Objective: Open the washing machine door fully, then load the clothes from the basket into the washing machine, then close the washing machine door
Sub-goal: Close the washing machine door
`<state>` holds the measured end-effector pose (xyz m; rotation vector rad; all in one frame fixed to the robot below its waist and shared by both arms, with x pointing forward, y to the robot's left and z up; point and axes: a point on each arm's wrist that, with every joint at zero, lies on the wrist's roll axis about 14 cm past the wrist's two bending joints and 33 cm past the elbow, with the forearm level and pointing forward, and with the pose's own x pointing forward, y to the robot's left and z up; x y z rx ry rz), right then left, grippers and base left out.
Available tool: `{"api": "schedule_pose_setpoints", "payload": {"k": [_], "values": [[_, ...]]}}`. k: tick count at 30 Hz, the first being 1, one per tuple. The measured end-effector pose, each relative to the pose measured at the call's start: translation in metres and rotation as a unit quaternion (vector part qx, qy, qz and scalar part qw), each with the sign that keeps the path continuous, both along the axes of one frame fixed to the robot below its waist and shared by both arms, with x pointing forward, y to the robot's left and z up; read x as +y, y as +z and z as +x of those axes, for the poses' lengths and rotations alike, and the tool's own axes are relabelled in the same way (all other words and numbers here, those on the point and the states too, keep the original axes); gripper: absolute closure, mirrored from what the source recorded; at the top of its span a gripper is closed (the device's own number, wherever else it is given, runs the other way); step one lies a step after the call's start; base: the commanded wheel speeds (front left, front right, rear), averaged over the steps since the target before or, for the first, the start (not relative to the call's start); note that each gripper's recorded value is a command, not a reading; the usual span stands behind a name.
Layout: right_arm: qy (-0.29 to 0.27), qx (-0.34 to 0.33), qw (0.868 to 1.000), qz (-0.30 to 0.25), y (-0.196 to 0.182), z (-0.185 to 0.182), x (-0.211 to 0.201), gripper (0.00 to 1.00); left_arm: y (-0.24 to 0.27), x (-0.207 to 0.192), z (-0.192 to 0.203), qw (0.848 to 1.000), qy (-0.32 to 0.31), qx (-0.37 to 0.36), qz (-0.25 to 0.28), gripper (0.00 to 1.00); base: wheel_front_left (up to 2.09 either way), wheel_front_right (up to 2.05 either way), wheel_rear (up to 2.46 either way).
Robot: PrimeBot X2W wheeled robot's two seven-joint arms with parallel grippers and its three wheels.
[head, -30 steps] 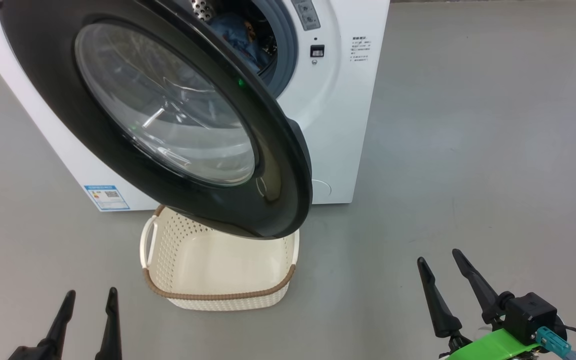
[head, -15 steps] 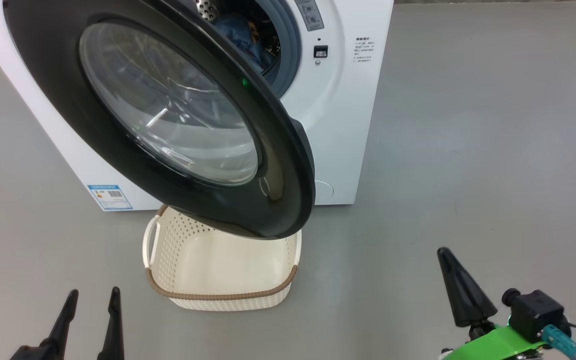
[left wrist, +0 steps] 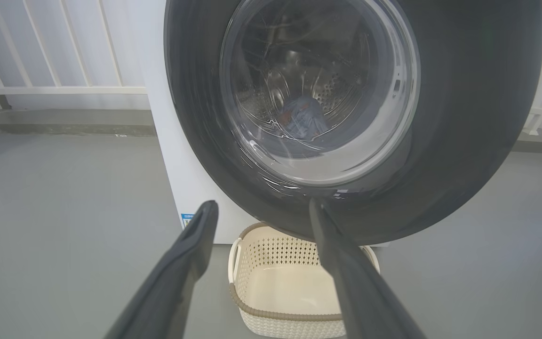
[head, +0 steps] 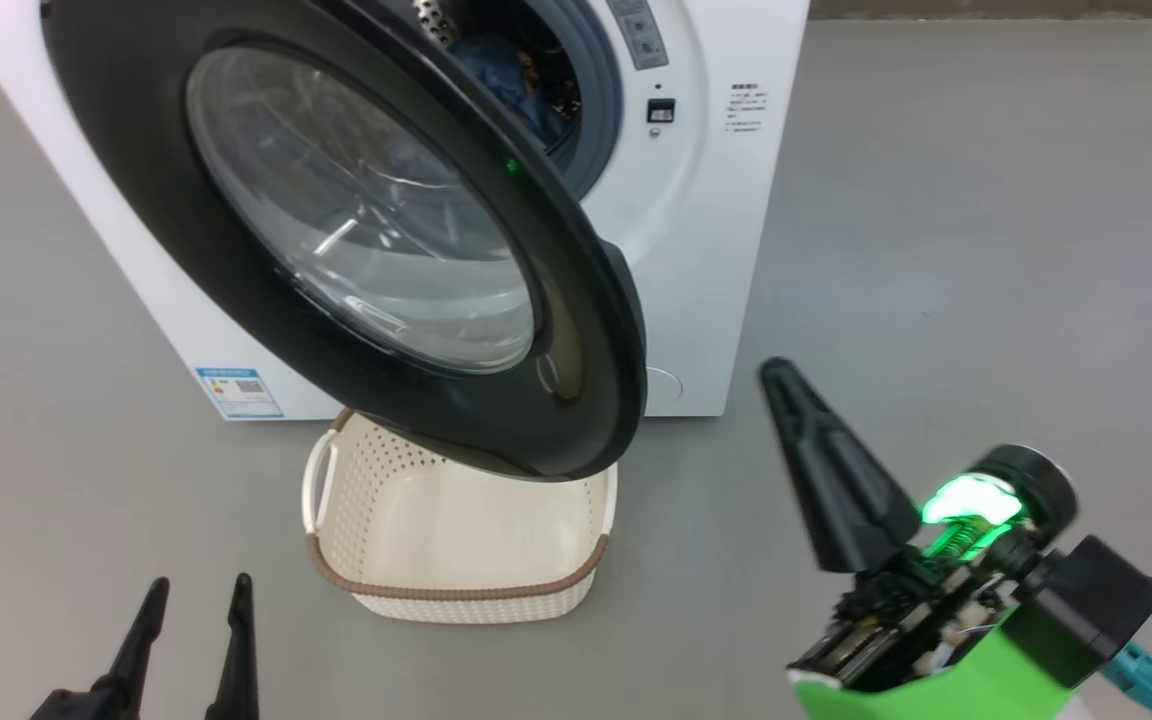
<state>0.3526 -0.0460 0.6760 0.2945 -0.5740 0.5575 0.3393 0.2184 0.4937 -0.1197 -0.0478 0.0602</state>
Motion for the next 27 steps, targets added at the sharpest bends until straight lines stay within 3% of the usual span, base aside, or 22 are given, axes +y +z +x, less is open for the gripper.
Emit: {"api": "schedule_pose_setpoints", "payload": {"k": [8,13,22,27], "values": [[0.146,-0.025,0.989,-0.017,0.014,-0.028,0.075,1.00,0.002,0.001,-0.003,1.000,0.005,-0.003,-0.004,0.00,0.00,0.00,0.00],[0.209,0.065,0.973,-0.075,-0.043,-0.025,0.113,1.00,0.004,-0.001,0.000,1.000,0.005,-0.007,-0.010,0.00,0.00,0.00,0.00],[0.250,0.153,0.945,-0.146,-0.121,-0.005,0.142,1.00,0.008,-0.007,0.015,1.000,-0.001,-0.012,-0.021,0.00,0.00,0.00,0.00],[0.249,0.179,0.939,-0.158,-0.150,0.017,0.146,1.00,0.007,-0.006,0.026,1.000,0.000,-0.009,-0.024,0.00,0.00,0.00,0.00]]}}
